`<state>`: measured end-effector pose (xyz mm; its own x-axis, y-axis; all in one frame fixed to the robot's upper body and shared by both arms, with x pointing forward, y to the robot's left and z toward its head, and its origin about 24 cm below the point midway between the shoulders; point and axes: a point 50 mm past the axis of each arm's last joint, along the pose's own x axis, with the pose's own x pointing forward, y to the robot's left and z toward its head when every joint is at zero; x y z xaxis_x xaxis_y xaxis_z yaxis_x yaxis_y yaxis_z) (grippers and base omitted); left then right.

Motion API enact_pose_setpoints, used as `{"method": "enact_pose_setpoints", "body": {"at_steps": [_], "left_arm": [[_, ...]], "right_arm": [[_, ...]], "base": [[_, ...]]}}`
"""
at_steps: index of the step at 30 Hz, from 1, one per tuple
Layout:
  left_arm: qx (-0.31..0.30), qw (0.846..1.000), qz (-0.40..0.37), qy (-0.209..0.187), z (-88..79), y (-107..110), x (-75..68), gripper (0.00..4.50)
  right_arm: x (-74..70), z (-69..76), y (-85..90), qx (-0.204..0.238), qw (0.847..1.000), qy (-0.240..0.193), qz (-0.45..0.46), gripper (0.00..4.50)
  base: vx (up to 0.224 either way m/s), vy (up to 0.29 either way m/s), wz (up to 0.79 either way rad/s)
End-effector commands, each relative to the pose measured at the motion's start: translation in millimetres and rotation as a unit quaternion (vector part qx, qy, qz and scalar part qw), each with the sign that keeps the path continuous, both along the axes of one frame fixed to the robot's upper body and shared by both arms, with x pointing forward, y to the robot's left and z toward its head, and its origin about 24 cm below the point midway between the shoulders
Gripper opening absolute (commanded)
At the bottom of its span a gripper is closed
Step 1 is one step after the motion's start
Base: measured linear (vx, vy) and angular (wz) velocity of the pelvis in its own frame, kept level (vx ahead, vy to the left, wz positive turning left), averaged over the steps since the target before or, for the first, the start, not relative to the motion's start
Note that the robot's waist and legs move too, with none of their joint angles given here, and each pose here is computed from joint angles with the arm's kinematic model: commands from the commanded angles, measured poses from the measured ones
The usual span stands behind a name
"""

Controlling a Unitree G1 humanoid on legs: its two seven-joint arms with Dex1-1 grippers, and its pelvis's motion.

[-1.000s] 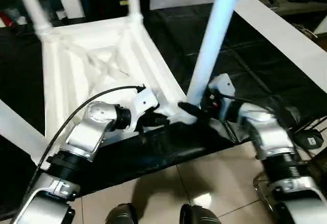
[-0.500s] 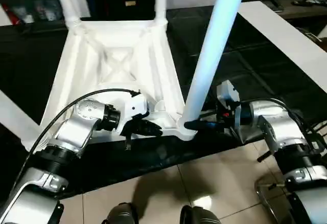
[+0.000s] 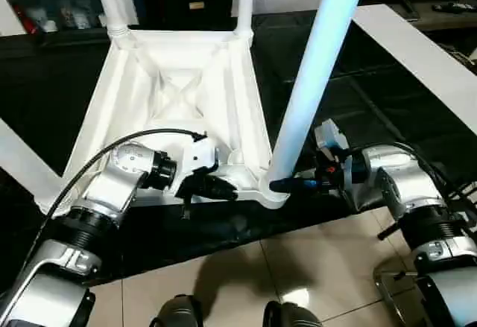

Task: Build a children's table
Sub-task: Rotate leg to tighten

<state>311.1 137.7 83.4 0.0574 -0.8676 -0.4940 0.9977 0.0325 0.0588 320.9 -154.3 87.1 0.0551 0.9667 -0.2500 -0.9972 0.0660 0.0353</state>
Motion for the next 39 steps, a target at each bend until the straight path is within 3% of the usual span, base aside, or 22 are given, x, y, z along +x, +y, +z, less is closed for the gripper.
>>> {"method": "enact_pose_setpoints", "body": {"at_steps": [1, 9, 10, 14, 16, 21, 22, 24, 26, 28, 31, 36, 37, 39], "left_arm": [[-0.021, 0.999, -0.024, -0.01, 7.9, -11.4, 1.2, 0.0], [-0.064, 0.996, 0.058, -0.018, 15.2, -25.4, 11.2, 0.0], [-0.069, 0.995, 0.075, -0.019, 17.2, -33.4, 13.3, 0.0], [-0.078, 0.988, 0.128, -0.029, 21.0, -45.9, 21.8, 0.0], [-0.089, 0.982, 0.164, -0.03, 25.0, -56.7, 27.2, 0.0], [-0.105, 0.968, 0.225, -0.043, 31.5, -76.9, 35.0, 0.0], [-0.109, 0.963, 0.242, -0.046, 32.8, -83.9, 36.6, 0.0], [-0.115, 0.96, 0.252, -0.051, 34.1, -88.8, 37.4, 0.0], [-0.118, 0.958, 0.256, -0.058, 34.8, -93.2, 37.7, 0.0], [-0.107, 0.959, 0.253, -0.068, 31.7, -89.4, 37.3, 0.0], [-0.094, 0.961, 0.251, -0.067, 27.1, -76.0, 35.5, 0.0], [-0.079, 0.965, 0.239, -0.066, 21.8, -64.4, 32.2, 0.0], [-0.073, 0.967, 0.235, -0.065, 19.4, -58.2, 31.0, 0.0], [-0.069, 0.97, 0.226, -0.065, 18.1, -53.9, 29.9, 0.0]], "right_arm": [[-4.4, -0.8, 2.5, 0.019, 1.0, 0.011, 0.009, 1.93], [-1.5, -14.4, 22.8, 0.038, 0.99, 0.016, -0.132, 1.93], [2.9, -18.4, 32.8, 0.042, 0.981, 0.034, -0.188, 1.93], [8.3, -19.7, 50.4, 0.057, 0.963, 0.043, -0.259, 1.93], [12.5, -18.6, 65.5, 0.079, 0.943, 0.057, -0.32, 1.93], [14.3, -17.9, 100.0, 0.079, 0.917, 0.05, -0.387, 1.93], [17.1, -17.9, 107.4, 0.071, 0.902, 0.036, -0.424, 1.93], [17.7, -17.9, 112.7, 0.078, 0.896, 0.039, -0.435, 1.93], [16.6, -16.2, 118.0, 0.115, 0.892, 0.074, -0.43, 2.49], [18.0, -13.5, 113.0, 0.12, 0.892, 0.068, -0.431, 2.65], [21.4, -13.6, 89.6, 0.091, 0.904, 0.019, -0.417, 3.0], [23.2, -12.2, 63.7, 0.075, 0.917, -0.012, -0.391, 3.44], [23.7, -9.5, 50.4, 0.07, 0.924, -0.026, -0.375, 3.54], [23.6, -7.5, 41.2, 0.058, 0.933, -0.045, -0.353, 3.6]], "base": [[0.0, 0.0, 0.0], [0.0, 0.0, 0.0], [0.0, 0.0, 0.0], [0.0, 0.0, 0.0], [0.0, 0.0, 0.0], [0.0, 0.0, 0.0], [0.0, 0.0, 0.0], [0.0, 0.0, 0.0], [0.0, 0.0, 0.0], [0.0, 0.0, 0.0], [0.0, 0.0, 0.0], [0.0, 0.0, 0.0], [0.0, 0.0, 0.0], [0.0, 0.0, 0.0]]}}
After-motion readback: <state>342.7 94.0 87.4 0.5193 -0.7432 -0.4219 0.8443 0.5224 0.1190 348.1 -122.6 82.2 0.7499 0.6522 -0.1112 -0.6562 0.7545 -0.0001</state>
